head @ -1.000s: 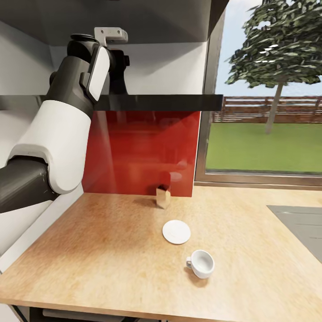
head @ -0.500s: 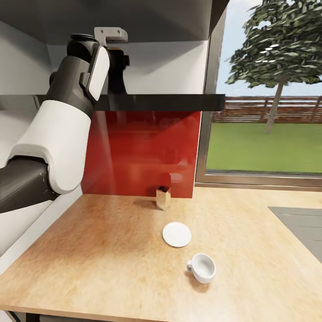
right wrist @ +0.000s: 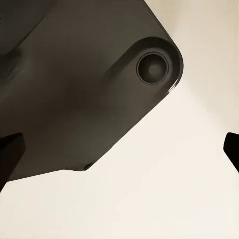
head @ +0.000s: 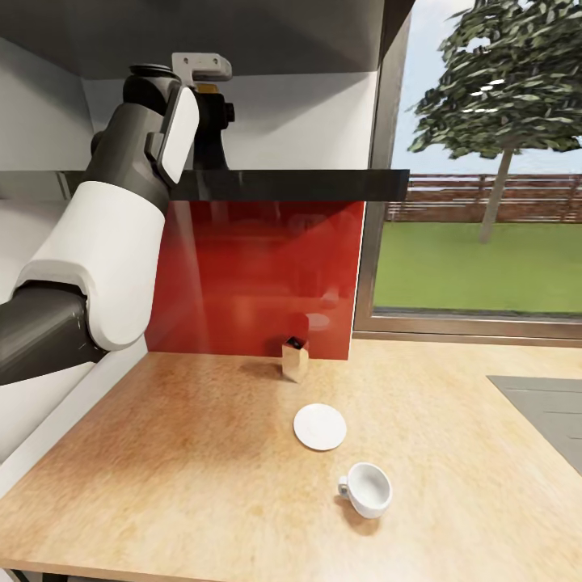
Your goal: Set up a coffee station on the kitchen countertop: keep the coffee maker on the countertop, move the bottle of coffee from the kitchen shelf to the counter next to the coffee maker, place a paper coffee filter on top of the coffee maker, put the saucer next to the coffee maker with the coffee cup on the saucer, and place the electric kettle next to the coffee maker.
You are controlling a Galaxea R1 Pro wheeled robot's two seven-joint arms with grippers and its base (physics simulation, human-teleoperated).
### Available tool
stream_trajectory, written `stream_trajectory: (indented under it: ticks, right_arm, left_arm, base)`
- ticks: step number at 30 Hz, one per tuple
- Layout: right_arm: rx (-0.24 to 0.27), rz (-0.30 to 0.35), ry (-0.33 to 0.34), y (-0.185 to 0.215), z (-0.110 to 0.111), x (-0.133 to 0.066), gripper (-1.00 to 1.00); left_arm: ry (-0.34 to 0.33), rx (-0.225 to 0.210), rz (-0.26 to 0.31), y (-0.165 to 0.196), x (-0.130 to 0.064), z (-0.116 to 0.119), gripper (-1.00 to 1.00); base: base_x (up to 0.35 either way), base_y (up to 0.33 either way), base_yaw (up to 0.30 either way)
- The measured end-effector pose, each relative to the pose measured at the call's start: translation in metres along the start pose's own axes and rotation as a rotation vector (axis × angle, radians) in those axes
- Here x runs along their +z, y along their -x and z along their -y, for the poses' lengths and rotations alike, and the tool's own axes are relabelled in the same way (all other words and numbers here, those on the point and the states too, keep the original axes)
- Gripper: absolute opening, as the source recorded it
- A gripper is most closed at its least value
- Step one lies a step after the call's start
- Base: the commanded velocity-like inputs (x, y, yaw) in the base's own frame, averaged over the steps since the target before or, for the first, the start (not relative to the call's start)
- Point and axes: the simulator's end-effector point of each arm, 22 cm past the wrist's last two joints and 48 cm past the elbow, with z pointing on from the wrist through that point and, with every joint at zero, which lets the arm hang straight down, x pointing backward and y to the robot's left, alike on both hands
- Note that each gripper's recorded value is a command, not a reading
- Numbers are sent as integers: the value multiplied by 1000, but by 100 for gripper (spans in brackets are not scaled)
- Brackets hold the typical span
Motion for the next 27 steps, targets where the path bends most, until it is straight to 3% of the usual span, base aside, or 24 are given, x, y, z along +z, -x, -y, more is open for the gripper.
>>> stream_trajectory:
  ticks: [27]
  right_arm:
    - [0, -1, -1, -1, 1, 0, 100]
  left_arm:
    - [2, 6, -28, -12, 5, 0, 100]
  base:
    - [0, 0, 0]
